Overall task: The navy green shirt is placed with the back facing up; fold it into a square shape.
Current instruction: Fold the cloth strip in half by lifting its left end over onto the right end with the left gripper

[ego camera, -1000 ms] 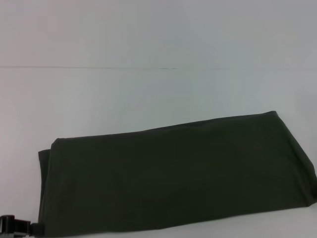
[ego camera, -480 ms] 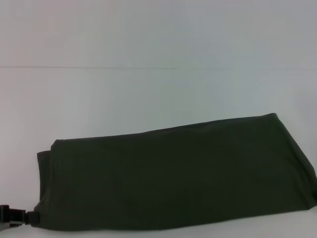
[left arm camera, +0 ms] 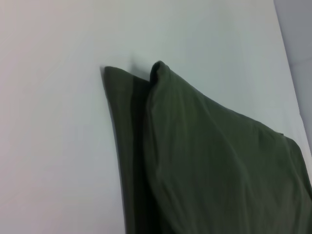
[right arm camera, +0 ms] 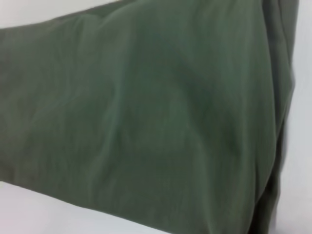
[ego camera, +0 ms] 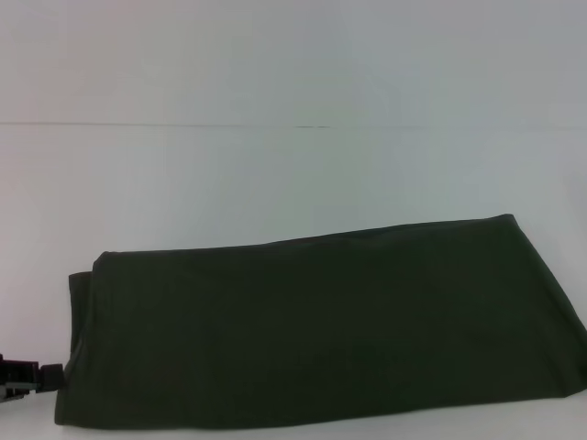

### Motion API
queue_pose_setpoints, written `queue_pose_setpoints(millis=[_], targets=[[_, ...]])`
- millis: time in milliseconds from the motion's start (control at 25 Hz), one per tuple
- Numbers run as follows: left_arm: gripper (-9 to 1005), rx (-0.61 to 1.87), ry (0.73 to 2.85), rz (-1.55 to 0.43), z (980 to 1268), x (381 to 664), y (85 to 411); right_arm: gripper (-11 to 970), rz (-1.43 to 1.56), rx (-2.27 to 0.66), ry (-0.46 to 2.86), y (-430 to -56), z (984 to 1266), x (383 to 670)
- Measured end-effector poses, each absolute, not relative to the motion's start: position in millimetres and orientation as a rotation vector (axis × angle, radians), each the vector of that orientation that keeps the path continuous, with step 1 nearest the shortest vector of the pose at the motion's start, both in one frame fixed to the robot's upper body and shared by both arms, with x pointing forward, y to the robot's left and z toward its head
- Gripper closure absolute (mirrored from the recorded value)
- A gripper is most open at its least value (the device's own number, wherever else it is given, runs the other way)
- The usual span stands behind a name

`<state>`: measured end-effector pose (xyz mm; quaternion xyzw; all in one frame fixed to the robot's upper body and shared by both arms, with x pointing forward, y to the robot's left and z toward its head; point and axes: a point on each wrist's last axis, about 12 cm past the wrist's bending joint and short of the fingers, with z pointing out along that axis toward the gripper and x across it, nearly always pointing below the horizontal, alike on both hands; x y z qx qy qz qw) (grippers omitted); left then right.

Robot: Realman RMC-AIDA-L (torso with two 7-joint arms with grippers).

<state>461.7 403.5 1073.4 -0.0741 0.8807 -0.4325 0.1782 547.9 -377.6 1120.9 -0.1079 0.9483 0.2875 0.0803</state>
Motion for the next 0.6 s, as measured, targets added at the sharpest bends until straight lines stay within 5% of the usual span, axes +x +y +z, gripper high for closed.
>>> queue_pose_setpoints(millis=[360,600], targets=[[853,-0.257,2.509,-1.269,1074.1,459.4,402.3,501,0.899,-0.173,2.643,-404.2,1142.4,544.7],[749,-0.307,2.441,-1.292,1081.7,456.7,411.1,248,1.024,-0.387,2.227,-398.7,1162.1,543.3]])
